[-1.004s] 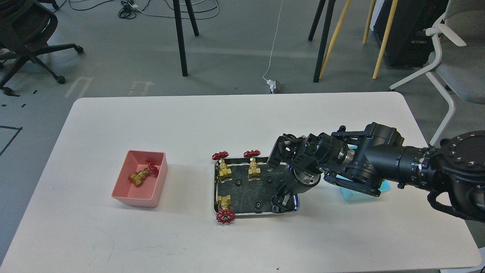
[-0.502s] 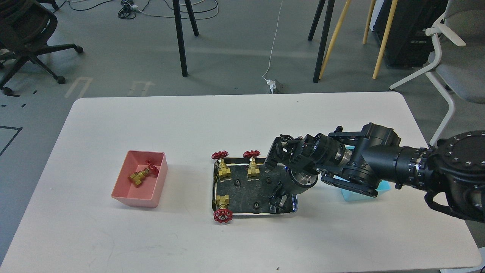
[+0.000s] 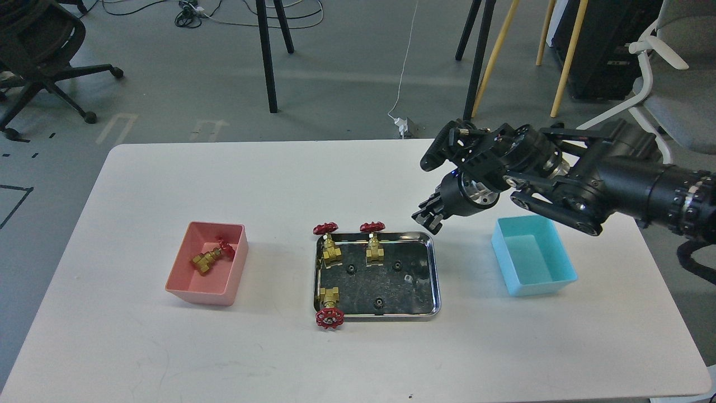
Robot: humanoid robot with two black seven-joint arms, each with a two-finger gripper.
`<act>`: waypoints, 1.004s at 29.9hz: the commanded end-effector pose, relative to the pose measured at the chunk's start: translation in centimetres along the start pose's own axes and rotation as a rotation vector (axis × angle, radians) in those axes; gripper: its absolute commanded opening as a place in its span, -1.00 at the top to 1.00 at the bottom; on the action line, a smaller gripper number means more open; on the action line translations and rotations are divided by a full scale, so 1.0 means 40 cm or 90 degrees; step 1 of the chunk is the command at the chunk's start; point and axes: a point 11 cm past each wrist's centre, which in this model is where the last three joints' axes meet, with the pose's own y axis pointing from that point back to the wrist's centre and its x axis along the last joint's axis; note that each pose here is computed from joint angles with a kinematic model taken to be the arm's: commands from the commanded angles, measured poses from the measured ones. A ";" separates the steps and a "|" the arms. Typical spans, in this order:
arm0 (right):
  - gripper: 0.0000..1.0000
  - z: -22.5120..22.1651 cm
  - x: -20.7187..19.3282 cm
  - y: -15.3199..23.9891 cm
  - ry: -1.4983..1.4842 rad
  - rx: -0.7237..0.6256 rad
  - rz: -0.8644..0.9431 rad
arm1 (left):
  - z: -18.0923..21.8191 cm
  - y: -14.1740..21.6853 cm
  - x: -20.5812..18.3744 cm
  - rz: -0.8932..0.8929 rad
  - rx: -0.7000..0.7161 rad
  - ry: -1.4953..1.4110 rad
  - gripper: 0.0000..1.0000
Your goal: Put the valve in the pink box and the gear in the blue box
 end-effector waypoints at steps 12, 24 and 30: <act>0.85 0.207 -0.350 0.207 -0.165 -0.109 -0.056 | 0.023 -0.024 -0.023 -0.007 -0.017 0.009 -0.97; 0.84 0.153 -0.351 0.131 -0.170 -0.067 -0.056 | -0.047 -0.045 -0.160 -0.090 0.029 -0.007 -0.97; 0.83 0.128 -0.356 0.104 -0.160 -0.051 -0.067 | -0.080 -0.070 -0.322 -0.178 0.042 -0.025 -0.97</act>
